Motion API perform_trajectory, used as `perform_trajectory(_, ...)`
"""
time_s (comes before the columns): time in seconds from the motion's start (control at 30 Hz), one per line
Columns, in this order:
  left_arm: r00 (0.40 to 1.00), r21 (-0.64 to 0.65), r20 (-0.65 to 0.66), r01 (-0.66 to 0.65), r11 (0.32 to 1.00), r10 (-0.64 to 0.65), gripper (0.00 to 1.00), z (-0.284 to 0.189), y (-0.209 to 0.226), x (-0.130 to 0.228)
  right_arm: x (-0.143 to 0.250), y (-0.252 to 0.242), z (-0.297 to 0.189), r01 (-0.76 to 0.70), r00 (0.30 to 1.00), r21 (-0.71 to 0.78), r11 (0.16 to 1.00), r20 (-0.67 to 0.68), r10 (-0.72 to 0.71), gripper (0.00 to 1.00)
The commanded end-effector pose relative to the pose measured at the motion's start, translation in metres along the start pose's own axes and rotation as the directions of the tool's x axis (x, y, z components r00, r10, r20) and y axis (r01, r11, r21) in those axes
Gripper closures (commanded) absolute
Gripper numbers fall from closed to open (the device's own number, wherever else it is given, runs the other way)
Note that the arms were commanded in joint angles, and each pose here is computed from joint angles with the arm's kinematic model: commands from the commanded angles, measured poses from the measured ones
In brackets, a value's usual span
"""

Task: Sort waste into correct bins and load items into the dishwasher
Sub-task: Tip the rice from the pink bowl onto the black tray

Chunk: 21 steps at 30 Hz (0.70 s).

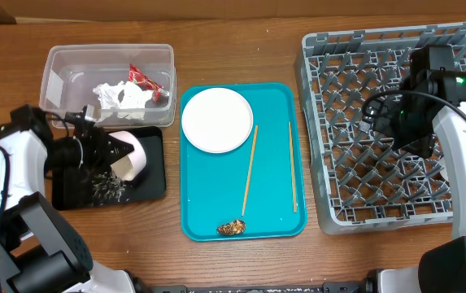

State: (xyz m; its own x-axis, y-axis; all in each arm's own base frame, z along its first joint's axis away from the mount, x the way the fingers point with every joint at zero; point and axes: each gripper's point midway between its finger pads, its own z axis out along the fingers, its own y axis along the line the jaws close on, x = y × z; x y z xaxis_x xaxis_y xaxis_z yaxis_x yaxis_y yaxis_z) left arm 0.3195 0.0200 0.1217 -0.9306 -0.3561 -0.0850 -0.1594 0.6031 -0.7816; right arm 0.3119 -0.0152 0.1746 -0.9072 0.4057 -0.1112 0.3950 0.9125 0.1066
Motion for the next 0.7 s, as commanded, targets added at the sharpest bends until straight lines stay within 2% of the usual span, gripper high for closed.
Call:
perform_trajectory(0.0,0.987,0.203,0.097,-0.144,0.968,0.127,0.96,-0.007,-0.022,0.0,-0.001,0.0,0.0,0.003,1.0,-0.003,1.0,0.002,-0.003,0.0)
perform_trajectory(0.2,0.959,0.27,0.164,-0.269,0.924,0.231,0.96,-0.015,-0.03,0.006,-0.001,0.0,0.0,0.003,1.0,-0.003,1.0,0.003,-0.003,0.0)
perform_trajectory(0.67,0.95,0.283,0.177,-0.298,0.911,0.256,0.96,-0.016,-0.034,0.008,-0.001,0.0,0.0,0.003,1.0,-0.002,1.0,0.002,-0.003,0.0)
